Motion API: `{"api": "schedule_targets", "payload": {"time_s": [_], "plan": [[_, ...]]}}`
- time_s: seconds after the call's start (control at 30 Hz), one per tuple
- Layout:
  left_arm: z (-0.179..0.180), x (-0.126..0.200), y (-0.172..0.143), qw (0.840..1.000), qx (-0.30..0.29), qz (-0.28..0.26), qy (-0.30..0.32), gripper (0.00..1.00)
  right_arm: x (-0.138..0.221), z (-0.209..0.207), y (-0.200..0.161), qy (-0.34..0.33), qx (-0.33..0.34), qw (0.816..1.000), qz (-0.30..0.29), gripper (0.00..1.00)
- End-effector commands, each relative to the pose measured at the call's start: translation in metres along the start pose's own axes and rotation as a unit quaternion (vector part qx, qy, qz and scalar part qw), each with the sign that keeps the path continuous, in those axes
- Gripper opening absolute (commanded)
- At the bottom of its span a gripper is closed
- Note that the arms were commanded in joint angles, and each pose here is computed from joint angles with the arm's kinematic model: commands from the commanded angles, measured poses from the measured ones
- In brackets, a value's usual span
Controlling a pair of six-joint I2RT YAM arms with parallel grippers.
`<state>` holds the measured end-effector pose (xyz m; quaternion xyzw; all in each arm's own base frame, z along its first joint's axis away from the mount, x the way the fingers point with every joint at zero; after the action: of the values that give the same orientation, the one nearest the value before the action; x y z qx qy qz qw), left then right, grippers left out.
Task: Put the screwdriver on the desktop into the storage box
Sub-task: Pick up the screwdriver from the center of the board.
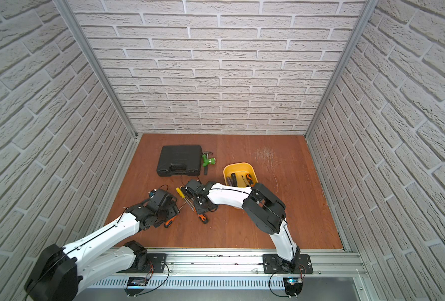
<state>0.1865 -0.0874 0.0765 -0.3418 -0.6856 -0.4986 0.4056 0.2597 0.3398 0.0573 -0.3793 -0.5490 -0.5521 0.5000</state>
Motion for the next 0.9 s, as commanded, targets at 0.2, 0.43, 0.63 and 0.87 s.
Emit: {"api": "schedule_targets", "payload": {"time_s": [0.2,0.43,0.63,0.87], "plan": [[0.001,-0.002,0.001,1.0,0.006,-0.005,-0.005,0.81,-0.014,-0.01,-0.002,-0.05,0.011,0.999,-0.001,0.36],[-0.001,-0.001,0.003,1.0,0.006,-0.006,-0.008,0.81,-0.01,-0.013,-0.003,-0.051,0.011,0.999,-0.005,0.16],[-0.005,0.0,0.007,1.0,0.006,-0.008,-0.012,0.81,0.006,-0.019,-0.007,-0.046,0.013,0.999,-0.021,0.03],[-0.011,-0.001,0.011,1.0,0.005,-0.007,-0.019,0.79,0.048,-0.021,-0.01,0.012,0.005,0.997,-0.07,0.02]]}}
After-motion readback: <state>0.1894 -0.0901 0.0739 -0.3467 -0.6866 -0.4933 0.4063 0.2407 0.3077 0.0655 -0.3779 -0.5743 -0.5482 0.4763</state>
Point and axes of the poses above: each gripper's point midway between its finger pads, its own x axis back along the fingers, its own z axis along the line the jaws close on, y = z × x, the point moved 4 cm from there along x, back along the fingers, and after that the axes turned 15 degrees about -x, right-handed, at the moved point
